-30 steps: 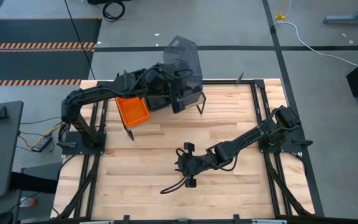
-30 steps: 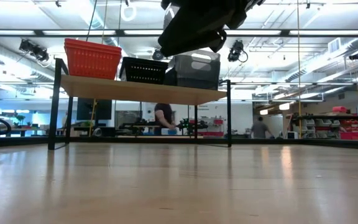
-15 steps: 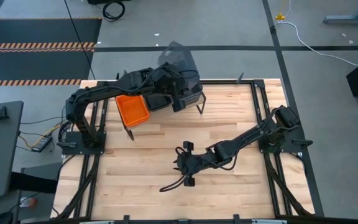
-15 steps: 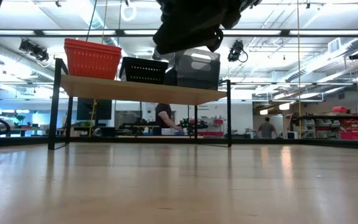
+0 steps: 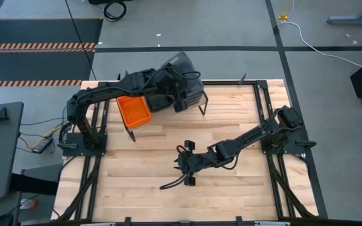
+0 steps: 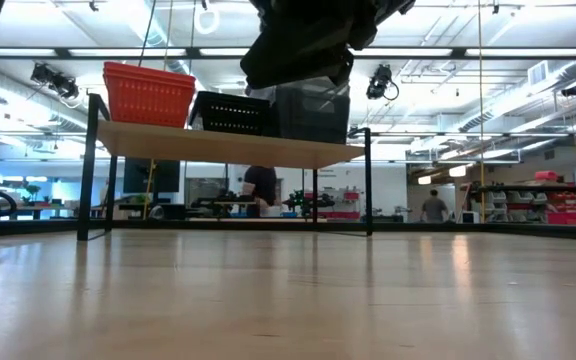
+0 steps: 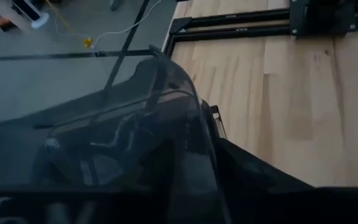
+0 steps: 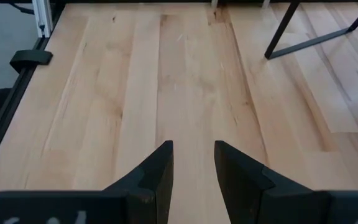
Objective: Stack baskets on shelf by color
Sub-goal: Stack the gray bin on top of the gray bin on the shelf
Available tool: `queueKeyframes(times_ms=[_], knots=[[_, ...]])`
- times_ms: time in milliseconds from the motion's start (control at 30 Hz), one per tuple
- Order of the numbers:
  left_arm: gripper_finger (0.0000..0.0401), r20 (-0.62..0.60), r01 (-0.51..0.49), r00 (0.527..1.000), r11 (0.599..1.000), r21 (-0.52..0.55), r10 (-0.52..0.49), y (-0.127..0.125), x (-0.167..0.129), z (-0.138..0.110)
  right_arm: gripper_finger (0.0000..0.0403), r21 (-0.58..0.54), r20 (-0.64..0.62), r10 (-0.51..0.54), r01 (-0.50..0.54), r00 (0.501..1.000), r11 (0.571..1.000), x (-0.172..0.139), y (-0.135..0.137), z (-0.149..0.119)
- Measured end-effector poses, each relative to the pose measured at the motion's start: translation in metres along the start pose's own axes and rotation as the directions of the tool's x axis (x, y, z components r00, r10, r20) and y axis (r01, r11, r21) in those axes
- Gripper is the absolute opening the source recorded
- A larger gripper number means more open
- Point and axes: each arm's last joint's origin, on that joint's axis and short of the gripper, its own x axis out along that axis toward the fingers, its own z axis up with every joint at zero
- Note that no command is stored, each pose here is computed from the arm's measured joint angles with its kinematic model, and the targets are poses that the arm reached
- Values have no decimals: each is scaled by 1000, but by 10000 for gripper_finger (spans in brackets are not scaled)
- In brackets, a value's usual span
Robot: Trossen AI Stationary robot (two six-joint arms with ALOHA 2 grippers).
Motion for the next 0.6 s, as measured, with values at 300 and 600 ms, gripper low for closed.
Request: queueKeyframes(times_ms=[300,600], knots=[[146,68,-31,997,999,32,29,9,-34,6,123,-39,1,-6,6,1000,999,1,-3,1],[143,170,-40,985,999,10,37,18,-99,8,123,-55,-19,-37,36,999,998,4,-15,1]])
